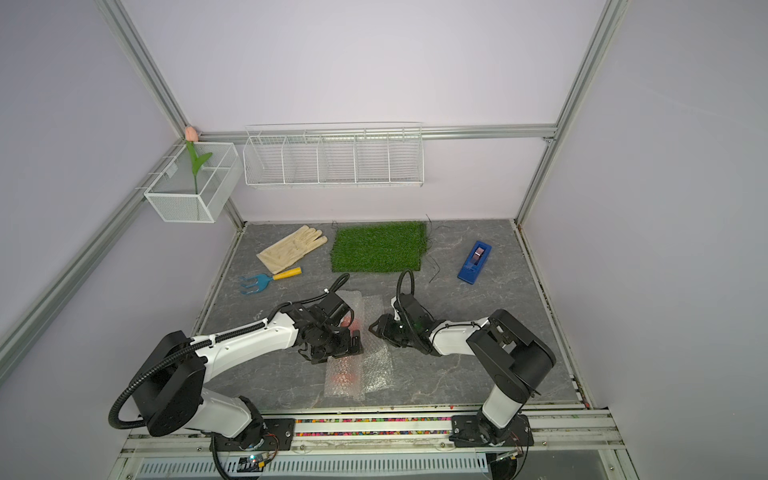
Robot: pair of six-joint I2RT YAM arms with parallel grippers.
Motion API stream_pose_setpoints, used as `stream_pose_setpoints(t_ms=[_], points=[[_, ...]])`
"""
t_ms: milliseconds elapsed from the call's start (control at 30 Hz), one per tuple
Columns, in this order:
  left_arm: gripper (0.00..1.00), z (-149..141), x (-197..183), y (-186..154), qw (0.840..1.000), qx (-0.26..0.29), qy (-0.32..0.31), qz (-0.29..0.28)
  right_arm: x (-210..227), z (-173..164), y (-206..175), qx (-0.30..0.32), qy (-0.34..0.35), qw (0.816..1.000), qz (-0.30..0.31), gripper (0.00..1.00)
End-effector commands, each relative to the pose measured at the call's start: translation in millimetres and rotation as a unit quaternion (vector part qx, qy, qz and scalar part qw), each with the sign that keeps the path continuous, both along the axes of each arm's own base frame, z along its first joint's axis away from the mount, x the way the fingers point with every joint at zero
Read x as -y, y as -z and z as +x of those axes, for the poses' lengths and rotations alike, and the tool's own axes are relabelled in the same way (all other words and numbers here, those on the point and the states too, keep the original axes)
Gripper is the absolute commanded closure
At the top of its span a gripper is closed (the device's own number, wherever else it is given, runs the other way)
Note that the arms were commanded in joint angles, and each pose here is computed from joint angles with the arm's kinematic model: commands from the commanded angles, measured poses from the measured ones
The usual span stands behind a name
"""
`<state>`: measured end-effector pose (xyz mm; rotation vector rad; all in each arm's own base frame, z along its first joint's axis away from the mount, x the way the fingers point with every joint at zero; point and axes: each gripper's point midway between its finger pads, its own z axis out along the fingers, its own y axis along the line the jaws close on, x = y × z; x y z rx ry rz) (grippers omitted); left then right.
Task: Wrap wine glasses in bubble wrap
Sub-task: Wrap the wine glass in bubble wrap.
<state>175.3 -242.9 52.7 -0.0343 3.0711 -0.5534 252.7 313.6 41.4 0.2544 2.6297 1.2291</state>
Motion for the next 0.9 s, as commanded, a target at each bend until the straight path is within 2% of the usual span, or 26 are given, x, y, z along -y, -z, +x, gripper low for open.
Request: stream_pose_setpoints(t_ms=[0,167,600,867], points=[[0.0,3.5,11.6,-2.8,1.0,0.002,-0.013,-0.025,3.5,-8.8,4.3,-0.014,-0.003,1.0,0.0,0.51],[0.0,11.5,21.6,-5.7,0.999,0.01,-0.014,-0.04,1.8,-13.7,0.4,-0.022,-0.008,1.0,0.01,0.51],[0.0,18.0,48.3,-22.5,0.994,0.044,0.039,-0.094,-6.6,-15.7,-51.7,-0.005,0.002,0.997,0.072,0.52],[0.0,14.9,54.0,-33.8,0.988,0.063,0.055,-0.132,-12.7,-13.9,-46.8,-0.01,0.008,0.997,0.077,0.53]])
